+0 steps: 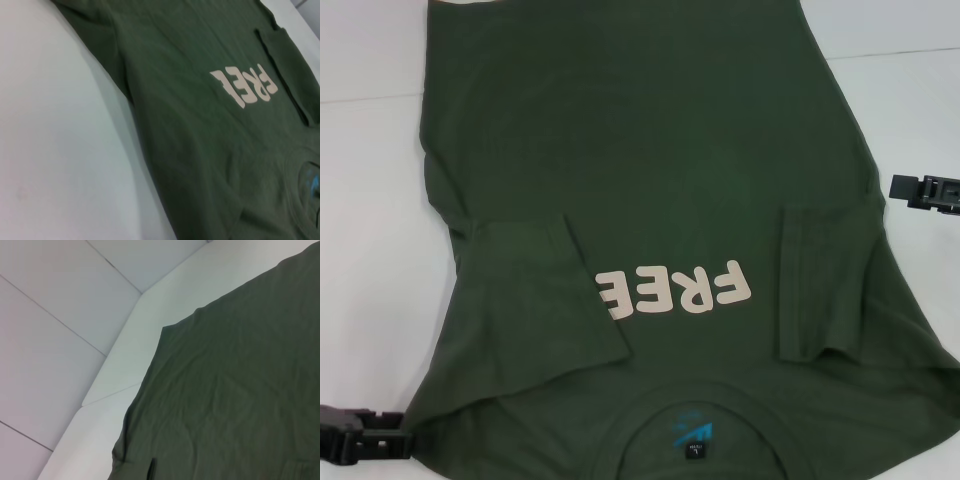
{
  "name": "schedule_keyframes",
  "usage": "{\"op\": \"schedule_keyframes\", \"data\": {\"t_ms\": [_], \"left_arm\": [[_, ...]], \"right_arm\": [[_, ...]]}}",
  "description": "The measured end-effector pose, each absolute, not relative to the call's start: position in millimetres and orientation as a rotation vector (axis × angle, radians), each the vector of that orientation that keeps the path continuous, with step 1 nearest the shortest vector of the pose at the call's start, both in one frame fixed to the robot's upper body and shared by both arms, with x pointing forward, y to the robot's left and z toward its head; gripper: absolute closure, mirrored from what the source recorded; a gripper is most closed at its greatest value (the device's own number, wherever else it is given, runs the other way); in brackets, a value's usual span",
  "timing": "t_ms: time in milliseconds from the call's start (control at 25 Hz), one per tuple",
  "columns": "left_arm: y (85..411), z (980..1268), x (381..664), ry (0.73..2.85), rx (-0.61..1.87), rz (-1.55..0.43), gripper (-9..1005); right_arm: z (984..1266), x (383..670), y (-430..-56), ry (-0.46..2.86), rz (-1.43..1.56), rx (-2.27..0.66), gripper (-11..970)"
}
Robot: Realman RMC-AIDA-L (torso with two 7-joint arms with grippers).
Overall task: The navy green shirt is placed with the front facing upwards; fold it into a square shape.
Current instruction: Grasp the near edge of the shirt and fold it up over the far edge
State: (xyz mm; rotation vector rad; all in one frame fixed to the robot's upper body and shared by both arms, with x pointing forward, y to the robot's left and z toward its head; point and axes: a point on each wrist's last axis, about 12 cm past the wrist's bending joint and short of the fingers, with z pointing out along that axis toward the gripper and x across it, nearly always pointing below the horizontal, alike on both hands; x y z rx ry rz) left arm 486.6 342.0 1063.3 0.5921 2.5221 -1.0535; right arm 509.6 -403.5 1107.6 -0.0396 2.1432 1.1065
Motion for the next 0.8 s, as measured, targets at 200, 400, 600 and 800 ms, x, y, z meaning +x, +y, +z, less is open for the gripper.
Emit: {"op": "schedule_keyframes", "data": {"t_ms": [200, 400, 600, 800], "left_arm": [[340.1, 1063.0, 487.2, 2.531, 0.610, -1.054, 246], [339.3, 1063.3, 487.8, 2.528, 0.613, -1.055, 249], [338.8, 1063.2, 488.0, 2.526, 0.615, -1.057, 270], [337.1, 1062.8, 488.1, 2.531, 0.629, -1.058, 291]], "right_arm": [[1107.4, 509.9, -403.9, 2.144, 1.101, -0.036, 77], [1107.3, 510.1, -404.1, 2.144, 1.099, -0.035, 75], [1107.3, 510.2, -404.2, 2.144, 1.098, -0.035, 76], [1107.5, 510.6, -404.0, 2.143, 1.098, -0.035, 77]]}}
